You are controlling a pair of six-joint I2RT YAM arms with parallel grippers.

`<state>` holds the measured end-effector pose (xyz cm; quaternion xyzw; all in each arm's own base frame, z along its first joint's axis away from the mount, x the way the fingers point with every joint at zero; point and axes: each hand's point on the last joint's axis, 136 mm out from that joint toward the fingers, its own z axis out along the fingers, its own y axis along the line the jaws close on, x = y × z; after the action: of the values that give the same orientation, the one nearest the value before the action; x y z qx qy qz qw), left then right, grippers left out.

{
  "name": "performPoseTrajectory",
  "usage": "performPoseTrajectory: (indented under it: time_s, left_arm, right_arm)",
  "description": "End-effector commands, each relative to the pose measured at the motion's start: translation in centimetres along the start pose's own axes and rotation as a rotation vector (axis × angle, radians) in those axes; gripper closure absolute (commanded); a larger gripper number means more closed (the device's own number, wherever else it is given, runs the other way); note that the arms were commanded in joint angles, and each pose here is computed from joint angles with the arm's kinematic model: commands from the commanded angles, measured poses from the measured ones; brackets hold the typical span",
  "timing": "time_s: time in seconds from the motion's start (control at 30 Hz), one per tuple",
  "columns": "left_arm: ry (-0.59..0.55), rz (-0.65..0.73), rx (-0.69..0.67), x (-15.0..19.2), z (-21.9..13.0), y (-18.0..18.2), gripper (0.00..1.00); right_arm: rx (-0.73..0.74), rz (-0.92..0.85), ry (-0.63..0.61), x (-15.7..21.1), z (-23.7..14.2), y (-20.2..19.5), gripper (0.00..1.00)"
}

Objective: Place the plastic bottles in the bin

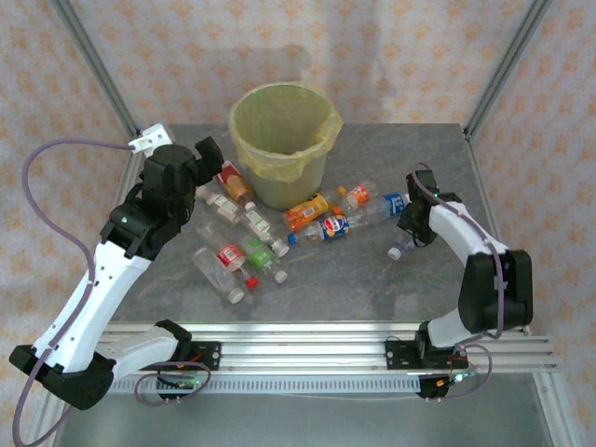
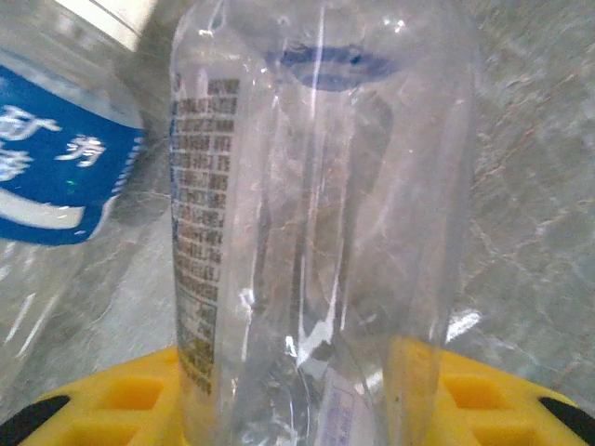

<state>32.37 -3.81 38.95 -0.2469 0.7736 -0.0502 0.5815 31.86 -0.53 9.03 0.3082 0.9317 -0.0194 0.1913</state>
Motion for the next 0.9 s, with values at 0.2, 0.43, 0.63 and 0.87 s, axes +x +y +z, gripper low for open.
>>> performPoseTrajectory:
  time_s: [0.2, 0.43, 0.63, 0.87]
  left_arm:
    - [0.010, -0.002, -0.071, 0.6, 1.0, 0.9, 0.00]
    - [0.045, 0.016, -0.068, 1.5, 1.9, 0.3, 0.00]
    - [0.070, 0.034, -0.059, 2.1, 2.5, -0.2, 0.00]
    - [0.091, 0.043, -0.051, 2.8, 2.6, -0.2, 0.00]
  right_arm:
    - [-0.182, 0.001, -0.161, -4.2, -10.4, 2.0, 0.61]
    - [-0.427, -0.100, -0.335, -7.7, -20.1, 9.5, 0.62]
    - [-0.563, -0.210, -0.426, -9.5, -25.6, 17.1, 0.62]
    - [-0.672, -0.320, -0.493, -10.2, -29.0, 25.6, 0.62]
